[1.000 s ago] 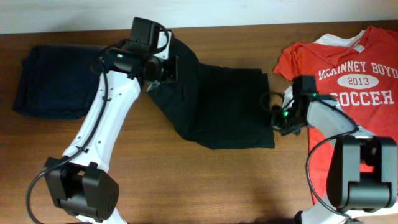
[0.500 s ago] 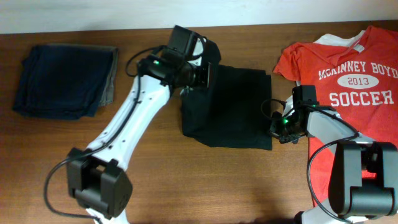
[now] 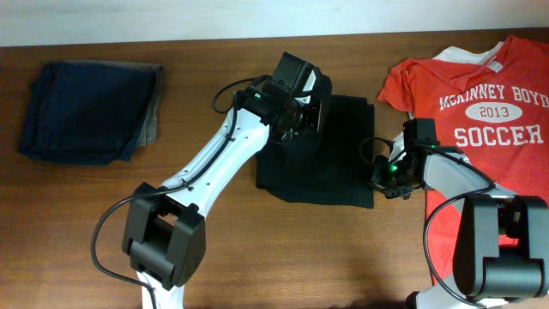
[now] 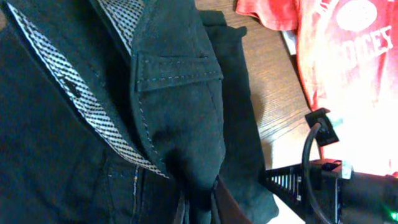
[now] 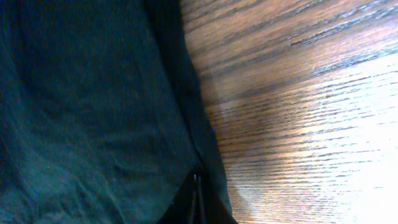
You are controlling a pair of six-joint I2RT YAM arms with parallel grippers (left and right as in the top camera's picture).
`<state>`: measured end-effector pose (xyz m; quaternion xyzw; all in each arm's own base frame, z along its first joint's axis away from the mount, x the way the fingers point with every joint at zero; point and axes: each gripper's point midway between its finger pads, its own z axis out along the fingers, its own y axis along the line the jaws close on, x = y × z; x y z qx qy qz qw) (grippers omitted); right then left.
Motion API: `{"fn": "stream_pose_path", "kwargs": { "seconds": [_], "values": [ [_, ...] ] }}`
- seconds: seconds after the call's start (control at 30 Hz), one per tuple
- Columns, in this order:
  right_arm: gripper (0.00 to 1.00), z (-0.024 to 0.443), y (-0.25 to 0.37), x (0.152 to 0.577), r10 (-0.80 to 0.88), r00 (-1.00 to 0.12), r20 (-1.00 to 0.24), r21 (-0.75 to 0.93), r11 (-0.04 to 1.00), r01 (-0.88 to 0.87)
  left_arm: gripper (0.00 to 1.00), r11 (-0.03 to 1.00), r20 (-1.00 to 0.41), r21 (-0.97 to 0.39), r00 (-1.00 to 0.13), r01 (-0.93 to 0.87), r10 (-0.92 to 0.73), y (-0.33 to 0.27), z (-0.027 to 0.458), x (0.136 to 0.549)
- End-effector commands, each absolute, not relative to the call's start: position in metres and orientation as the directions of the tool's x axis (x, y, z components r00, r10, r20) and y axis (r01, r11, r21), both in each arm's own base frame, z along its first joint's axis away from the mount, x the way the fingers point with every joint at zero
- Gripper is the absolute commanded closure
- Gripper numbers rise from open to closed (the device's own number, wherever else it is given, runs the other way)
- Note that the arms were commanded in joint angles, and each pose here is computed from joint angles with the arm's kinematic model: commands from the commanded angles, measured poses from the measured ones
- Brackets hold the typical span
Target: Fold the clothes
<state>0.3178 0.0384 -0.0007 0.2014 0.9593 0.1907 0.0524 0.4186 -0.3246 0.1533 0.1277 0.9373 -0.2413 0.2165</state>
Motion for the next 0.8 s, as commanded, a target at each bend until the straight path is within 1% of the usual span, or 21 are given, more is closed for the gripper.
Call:
{"fn": "stream_pose_path", "kwargs": {
  "seconds": [0.0,0.07,0.1,0.13,0.17,0.2,0.23,0.27,0.3,0.33,0.37,0.4,0.43,0.53,0.57,0.6,0.63,0.77],
  "values": [
    [0.95,-0.024,0.036,0.289,0.418,-0.906,0.070,0.325,0.849,0.417,0.84,0.837,-0.495,-0.414,-0.860,0.357,0.122,-0.333,0.161,0.425],
    [0.95,-0.017,0.045,0.294,0.406,-0.910,0.080,0.382,0.831,0.404,0.80,0.828,-0.514,-0.422,-0.850,0.368,0.116,-0.336,0.165,0.429],
    [0.94,-0.008,0.046,0.301,0.393,-0.917,0.071,0.396,0.833,0.388,0.77,0.799,-0.535,-0.452,-0.837,0.396,0.112,-0.345,0.173,0.431],
    [0.94,0.006,0.044,0.310,0.385,-0.921,0.062,0.398,0.836,0.377,0.64,0.748,-0.557,-0.498,-0.823,0.438,0.110,-0.357,0.184,0.431],
    [0.92,0.027,0.039,0.319,0.385,-0.921,0.062,0.399,0.836,0.377,0.45,0.689,-0.584,-0.541,-0.805,0.483,0.106,-0.367,0.199,0.432],
    [0.91,0.054,0.034,0.328,0.373,-0.926,0.055,0.400,0.842,0.362,0.41,0.662,-0.601,-0.555,-0.793,0.503,0.099,-0.369,0.210,0.434],
    [0.89,0.081,0.028,0.330,0.356,-0.932,0.062,0.394,0.850,0.351,0.41,0.667,-0.612,-0.553,-0.786,0.500,0.082,-0.364,0.217,0.441],
    [0.88,0.111,0.020,0.330,0.345,-0.936,0.073,0.378,0.859,0.346,0.44,0.683,-0.612,-0.552,-0.789,0.479,0.058,-0.350,0.221,0.451],
    [0.88,0.126,0.013,0.327,0.353,-0.932,0.082,0.355,0.864,0.359,0.62,0.696,-0.599,-0.553,-0.799,0.458,0.050,-0.341,0.218,0.455],
    [0.88,0.138,0.009,0.325,0.354,-0.932,0.083,0.343,0.868,0.360,0.84,0.710,-0.576,-0.554,-0.816,0.434,0.049,-0.333,0.212,0.455],
    [0.88,0.154,0.007,0.326,0.337,-0.939,0.068,0.345,0.875,0.339,0.99,0.737,-0.522,-0.554,-0.851,0.388,0.055,-0.322,0.197,0.451],
    [0.89,0.159,0.007,0.328,0.331,-0.942,0.051,0.348,0.879,0.327,0.99,0.757,-0.465,-0.552,-0.883,0.349,0.068,-0.315,0.183,0.444],
    [0.96,0.158,0.010,0.332,0.323,-0.946,0.038,0.357,0.879,0.315,0.99,0.779,-0.392,-0.542,-0.915,0.314,0.096,-0.311,0.162,0.432],
    [0.96,0.145,0.018,0.344,0.298,-0.954,-0.003,0.380,0.883,0.275,0.99,0.803,-0.258,-0.531,-0.954,0.269,0.149,-0.318,0.117,0.409],
    [0.96,0.139,0.023,0.352,0.288,-0.957,-0.032,0.405,0.879,0.251,0.99,0.787,-0.194,-0.557,-0.963,0.267,0.189,-0.332,0.097,0.395],
    [0.96,0.133,0.026,0.361,0.275,-0.959,-0.073,0.424,0.879,0.220,0.99,0.743,-0.162,-0.607,-0.959,0.284,0.233,-0.347,0.092,0.381],
    [0.96,0.125,0.025,0.371,0.269,-0.955,-0.121,0.429,0.882,0.194,0.99,0.687,-0.171,-0.647,-0.941,0.331,0.292,-0.363,0.093,0.370],
    [0.96,0.104,0.027,0.405,0.257,-0.927,-0.274,0.471,0.876,0.103,0.99,0.684,-0.195,-0.616,-0.917,0.391,0.348,-0.387,0.086,0.351]
  ]
}}
